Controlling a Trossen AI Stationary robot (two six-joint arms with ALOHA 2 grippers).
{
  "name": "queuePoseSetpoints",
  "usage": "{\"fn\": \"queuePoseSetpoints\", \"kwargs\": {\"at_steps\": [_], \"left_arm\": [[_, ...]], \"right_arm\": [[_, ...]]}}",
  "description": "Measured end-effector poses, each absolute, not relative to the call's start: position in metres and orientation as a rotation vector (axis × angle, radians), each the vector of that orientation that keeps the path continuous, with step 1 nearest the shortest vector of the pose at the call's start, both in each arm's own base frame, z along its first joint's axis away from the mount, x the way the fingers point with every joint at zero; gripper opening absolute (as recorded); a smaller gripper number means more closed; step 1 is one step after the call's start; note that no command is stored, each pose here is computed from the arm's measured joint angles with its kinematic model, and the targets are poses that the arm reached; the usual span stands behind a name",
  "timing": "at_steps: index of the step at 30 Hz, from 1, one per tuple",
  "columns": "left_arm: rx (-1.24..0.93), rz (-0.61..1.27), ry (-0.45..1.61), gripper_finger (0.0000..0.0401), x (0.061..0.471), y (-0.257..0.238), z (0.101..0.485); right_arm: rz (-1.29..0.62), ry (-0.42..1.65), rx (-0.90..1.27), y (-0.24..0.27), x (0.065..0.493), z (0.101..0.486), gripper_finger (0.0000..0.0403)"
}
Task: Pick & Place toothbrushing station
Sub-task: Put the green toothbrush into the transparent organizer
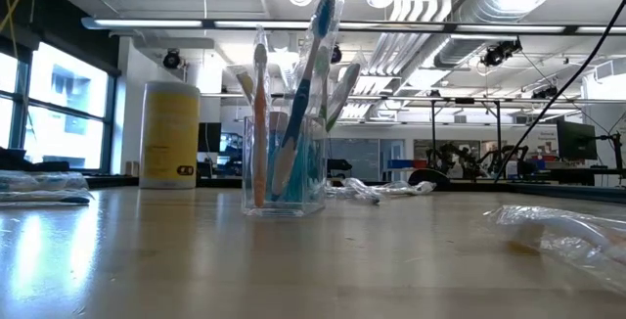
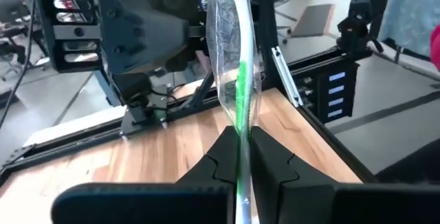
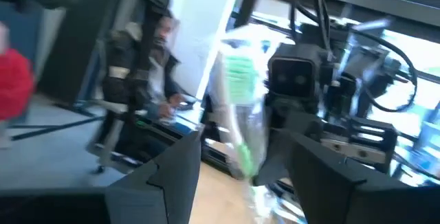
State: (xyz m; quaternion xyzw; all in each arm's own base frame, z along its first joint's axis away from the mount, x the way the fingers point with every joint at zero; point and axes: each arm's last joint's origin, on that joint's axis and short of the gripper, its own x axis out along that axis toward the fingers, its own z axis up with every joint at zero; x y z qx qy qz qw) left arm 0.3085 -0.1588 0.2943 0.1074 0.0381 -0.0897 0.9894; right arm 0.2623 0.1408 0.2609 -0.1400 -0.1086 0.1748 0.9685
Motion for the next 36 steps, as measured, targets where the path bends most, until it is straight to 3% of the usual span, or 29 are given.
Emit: {"fn": "queuePoseSetpoints", "kwargs": {"at_steps": [13, 19, 25, 28, 32, 36], "left_arm": [[0.183, -0.145, 0.093, 0.0010, 0.339, -0.126, 0.277], [0.211, -0.133, 0.065, 0.0010, 0.340, -0.123, 0.280], [0.236, -0.130, 0.086, 0.0010, 0.339, -0.123, 0.278], [0.258, -0.127, 0.097, 0.0011, 0.340, -0.122, 0.277], [0.236, -0.102, 0.094, 0.0037, 0.340, -0.122, 0.277], [0.189, -0.083, 0.080, 0.0095, 0.340, -0.121, 0.279]], "right_arm": [[0.285, -0.183, -0.295, 0.131, 0.269, 0.257, 0.0189], [0.275, -0.111, -0.288, 0.124, 0.273, 0.250, 0.0132], [0.232, -0.062, -0.330, 0.123, 0.274, 0.246, 0.0026], [0.197, -0.047, -0.364, 0.122, 0.274, 0.245, 0.0019], [0.198, -0.045, -0.367, 0.122, 0.274, 0.245, 0.0019], [0.206, -0.030, -0.371, 0.122, 0.274, 0.243, 0.0019]]}}
